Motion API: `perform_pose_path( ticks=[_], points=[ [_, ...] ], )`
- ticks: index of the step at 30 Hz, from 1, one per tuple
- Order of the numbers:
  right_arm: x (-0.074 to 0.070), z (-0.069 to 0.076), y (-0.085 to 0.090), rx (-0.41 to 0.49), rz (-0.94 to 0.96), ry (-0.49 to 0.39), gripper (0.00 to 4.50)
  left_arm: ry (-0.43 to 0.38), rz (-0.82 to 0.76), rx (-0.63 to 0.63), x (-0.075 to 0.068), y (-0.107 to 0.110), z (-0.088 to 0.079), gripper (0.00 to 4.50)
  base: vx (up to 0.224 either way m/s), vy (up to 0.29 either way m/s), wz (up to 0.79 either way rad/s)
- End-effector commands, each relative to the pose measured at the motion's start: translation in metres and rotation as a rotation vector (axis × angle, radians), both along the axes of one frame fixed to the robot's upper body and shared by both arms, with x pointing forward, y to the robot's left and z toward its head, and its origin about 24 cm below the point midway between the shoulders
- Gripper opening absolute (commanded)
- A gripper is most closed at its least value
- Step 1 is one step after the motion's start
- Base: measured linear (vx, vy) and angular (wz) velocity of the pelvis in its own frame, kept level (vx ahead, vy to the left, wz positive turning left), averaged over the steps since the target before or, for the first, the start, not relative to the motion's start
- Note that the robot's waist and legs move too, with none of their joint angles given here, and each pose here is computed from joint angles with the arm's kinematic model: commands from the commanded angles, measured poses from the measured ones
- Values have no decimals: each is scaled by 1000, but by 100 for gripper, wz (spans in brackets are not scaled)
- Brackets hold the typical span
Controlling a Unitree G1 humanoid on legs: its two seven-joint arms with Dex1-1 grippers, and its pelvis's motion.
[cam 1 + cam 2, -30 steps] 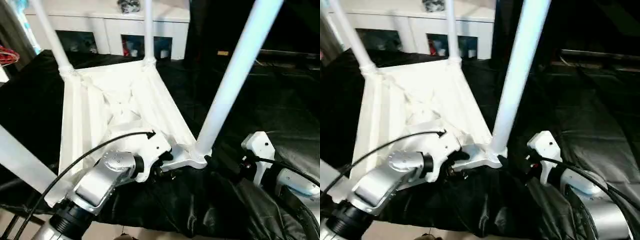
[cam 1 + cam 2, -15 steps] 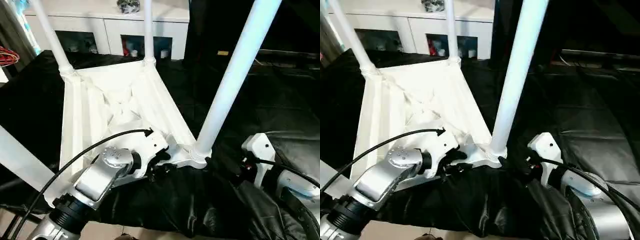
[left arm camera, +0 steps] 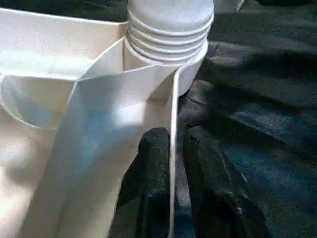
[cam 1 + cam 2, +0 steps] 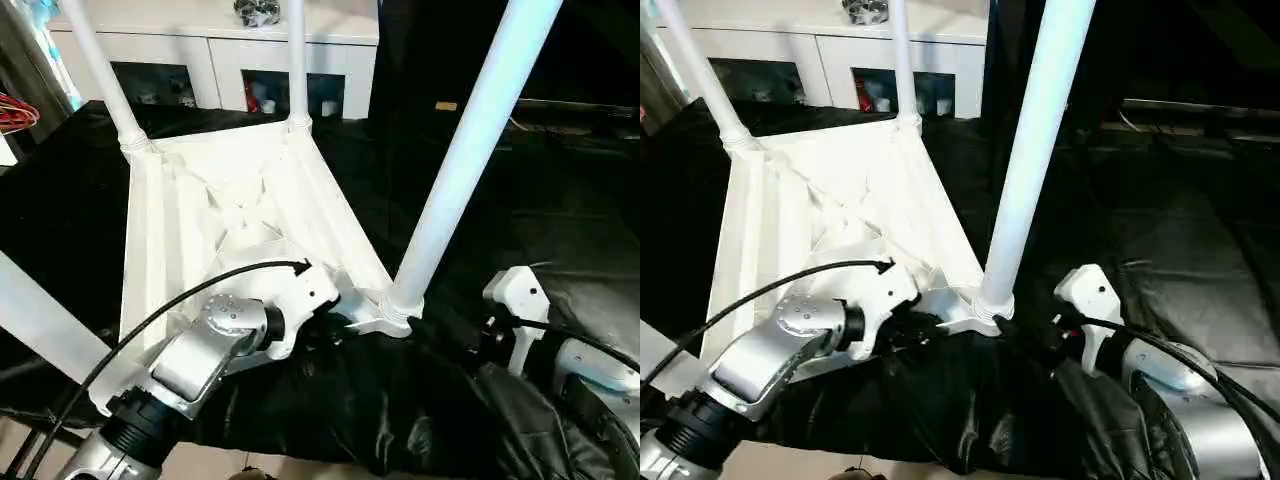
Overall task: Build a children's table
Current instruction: Rotate table base
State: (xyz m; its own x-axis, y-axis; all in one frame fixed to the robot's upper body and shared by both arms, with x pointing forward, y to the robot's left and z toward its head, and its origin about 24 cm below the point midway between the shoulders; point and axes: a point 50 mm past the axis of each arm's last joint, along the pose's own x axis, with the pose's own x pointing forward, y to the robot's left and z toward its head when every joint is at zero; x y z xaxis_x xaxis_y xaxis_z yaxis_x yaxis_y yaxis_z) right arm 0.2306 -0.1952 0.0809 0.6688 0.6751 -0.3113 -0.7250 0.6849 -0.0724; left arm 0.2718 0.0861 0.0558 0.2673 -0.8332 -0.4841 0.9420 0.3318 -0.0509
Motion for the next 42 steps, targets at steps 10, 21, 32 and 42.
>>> perform_pose_path(
  ticks=[10,21,32,42],
  points=[
    [20,-11,-1,-117,103,5,450,-27,-162,65,-1,8,-4,2,0,0,0],
    [23,-11,6,-97,166,-6,450,-41,-114,59,5,17,0,59,0,0,0],
    [21,-11,9,-74,201,-11,450,14,-113,90,1,29,-8,59,0,0,0],
    [25,-10,12,-67,212,-20,450,-30,-69,29,6,25,-7,8,0,0,0]
  ],
)
